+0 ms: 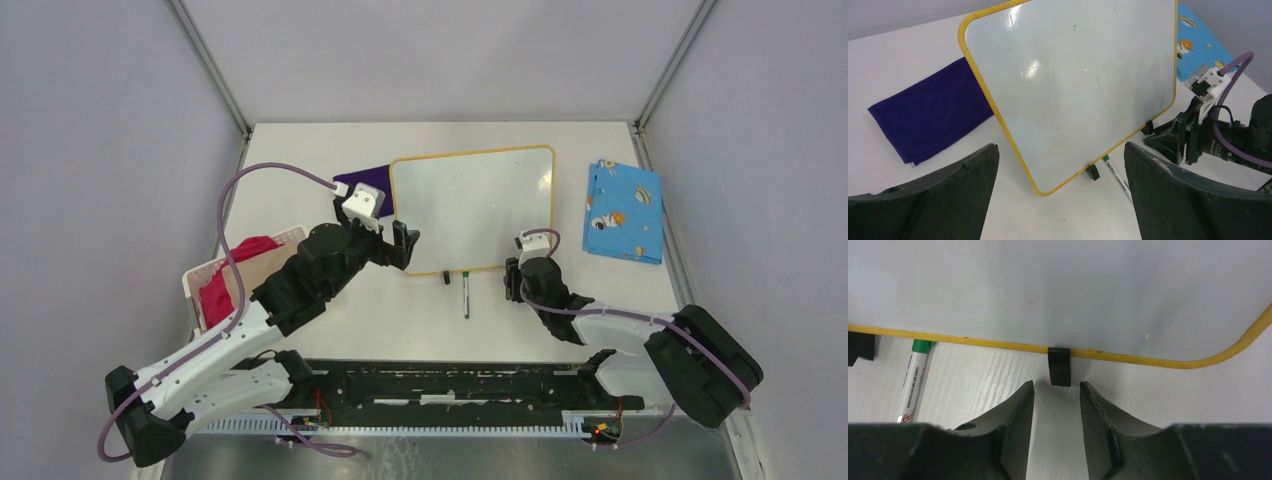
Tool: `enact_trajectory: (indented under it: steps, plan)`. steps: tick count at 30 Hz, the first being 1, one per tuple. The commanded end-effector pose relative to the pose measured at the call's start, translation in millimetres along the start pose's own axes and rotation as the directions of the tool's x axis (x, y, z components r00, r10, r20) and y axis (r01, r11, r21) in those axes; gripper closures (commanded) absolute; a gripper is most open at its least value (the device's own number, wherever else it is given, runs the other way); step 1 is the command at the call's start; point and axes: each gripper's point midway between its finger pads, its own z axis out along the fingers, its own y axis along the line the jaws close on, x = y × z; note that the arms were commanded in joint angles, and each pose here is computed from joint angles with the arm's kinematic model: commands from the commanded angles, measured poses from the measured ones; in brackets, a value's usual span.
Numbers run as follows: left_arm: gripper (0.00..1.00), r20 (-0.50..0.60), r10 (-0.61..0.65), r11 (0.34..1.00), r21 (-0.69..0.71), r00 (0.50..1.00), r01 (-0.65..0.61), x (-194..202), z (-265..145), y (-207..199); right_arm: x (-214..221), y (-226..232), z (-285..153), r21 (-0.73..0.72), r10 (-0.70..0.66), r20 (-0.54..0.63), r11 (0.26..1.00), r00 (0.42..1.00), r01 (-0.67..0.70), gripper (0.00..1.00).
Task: Write a sentence on the whiteboard
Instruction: Move the whiteboard to the center of the board, then open the whiteboard marker at the center of the board.
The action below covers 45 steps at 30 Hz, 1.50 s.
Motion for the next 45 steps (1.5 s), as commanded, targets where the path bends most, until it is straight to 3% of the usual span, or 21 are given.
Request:
enact_trajectory:
  steps: [1,10,16,27,40,45]
  plan:
    - [0.00,0.056,0.018,1.000,0.024,0.998,-0.019,-15.1,-1.1,-4.9,-7.5,3.2,-12.9,-0.027,0.027,0.020,0.999,0.999,-0.026,0.54]
    - [0.00,0.077,0.019,1.000,0.017,0.997,-0.020,-19.7,-4.3,-3.5,-33.2,44.8,-56.0,-0.206,-0.060,0.100,0.975,0.993,0.080,0.53]
    - [0.00,0.109,0.020,1.000,-0.024,0.994,-0.017,-24.3,-8.4,5.4,-19.3,93.2,-59.8,-0.311,-0.091,0.029,0.946,0.995,0.095,0.55]
    - [0.00,0.116,0.034,0.995,-0.093,0.993,-0.023,-23.4,-10.3,18.5,-7.2,112.6,-29.9,-0.193,-0.167,-0.056,0.969,0.984,0.153,0.56]
    - [0.00,0.119,0.040,0.995,-0.092,0.992,-0.029,-25.8,-11.8,18.6,17.9,116.2,-17.9,-0.208,-0.241,-0.140,0.955,0.960,0.210,0.63]
    - [0.00,0.113,0.041,0.996,-0.089,0.993,-0.031,-24.8,-10.9,17.9,30.0,105.2,-22.2,-0.199,-0.259,-0.165,0.954,0.952,0.225,0.73]
